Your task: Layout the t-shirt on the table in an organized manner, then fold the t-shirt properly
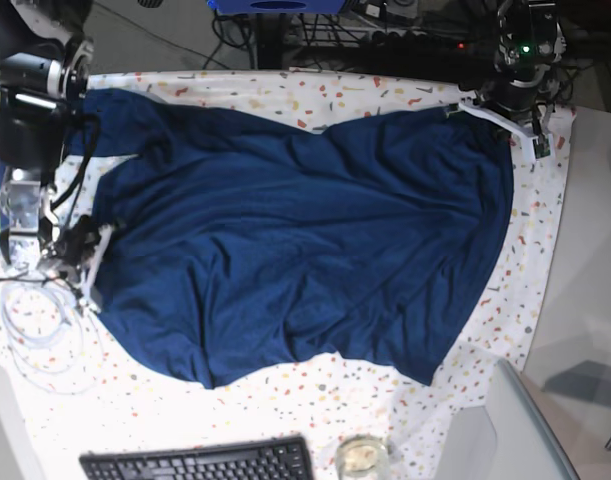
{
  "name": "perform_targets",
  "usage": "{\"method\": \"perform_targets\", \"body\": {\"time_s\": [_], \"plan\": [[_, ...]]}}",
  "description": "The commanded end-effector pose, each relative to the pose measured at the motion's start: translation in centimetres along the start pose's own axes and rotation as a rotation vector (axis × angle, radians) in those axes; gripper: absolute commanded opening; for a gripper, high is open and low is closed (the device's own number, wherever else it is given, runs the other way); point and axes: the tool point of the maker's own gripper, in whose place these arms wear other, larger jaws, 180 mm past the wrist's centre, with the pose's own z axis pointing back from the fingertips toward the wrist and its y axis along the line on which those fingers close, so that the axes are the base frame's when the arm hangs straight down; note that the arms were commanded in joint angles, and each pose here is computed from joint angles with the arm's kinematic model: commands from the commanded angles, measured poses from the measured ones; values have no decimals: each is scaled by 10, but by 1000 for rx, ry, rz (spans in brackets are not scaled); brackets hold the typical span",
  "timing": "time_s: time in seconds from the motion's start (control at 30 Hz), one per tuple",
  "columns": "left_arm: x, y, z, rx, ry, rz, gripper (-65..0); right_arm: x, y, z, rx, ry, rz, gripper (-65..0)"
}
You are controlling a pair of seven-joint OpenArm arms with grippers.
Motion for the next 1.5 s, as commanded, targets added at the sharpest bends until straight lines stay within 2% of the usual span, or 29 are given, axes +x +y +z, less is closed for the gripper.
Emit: {"method": "perform_targets", "body": {"time_s": [0.0,0.2,0.33,0.4,0.43,0.47,0.5,0.73,0.9,1.13,1.17,1.23,1.27,1.47], "plan": [[11,4,3,11,-41,-7,-650,25,-28,11,-60,-54,-8,-608],[7,12,7,28,-34,-2,-650,54,-49,35,-133,-136,16,-606],[8,27,9,81,-45,56,-645,38,-48,65,-227,-153,79,-606],[12,29,8,91,-57,77,-476,30,-34,74,-240,-174,101,-606],[14,29,5,92,-62,81,-411,28,-27,78,-244,-184,109,-606],[15,28,3,93,-61,84,-370,21,-22,82,-248,-183,118,-606],[15,28,-1,92,-59,87,-359,16,-16,84,-247,-186,123,-606],[14,22,-26,86,-33,116,-408,1,3,90,-240,-187,128,-606],[-4,-11,-41,-23,27,58,-411,-2,2,90,-241,-182,123,-606],[-14,-11,-42,-19,52,62,-420,-3,2,90,-241,-180,124,-606],[-13,-11,-41,-20,48,61,-456,-3,2,90,-241,-180,124,-606],[-17,-9,-39,-16,56,61,-599,-3,2,90,-241,-180,124,-606],[-18,-8,-38,-16,59,59,-650,-3,2,90,-241,-180,124,-606],[-19,-8,-20,-20,42,46,-650,-3,3,90,-239,-179,122,-606]]}}
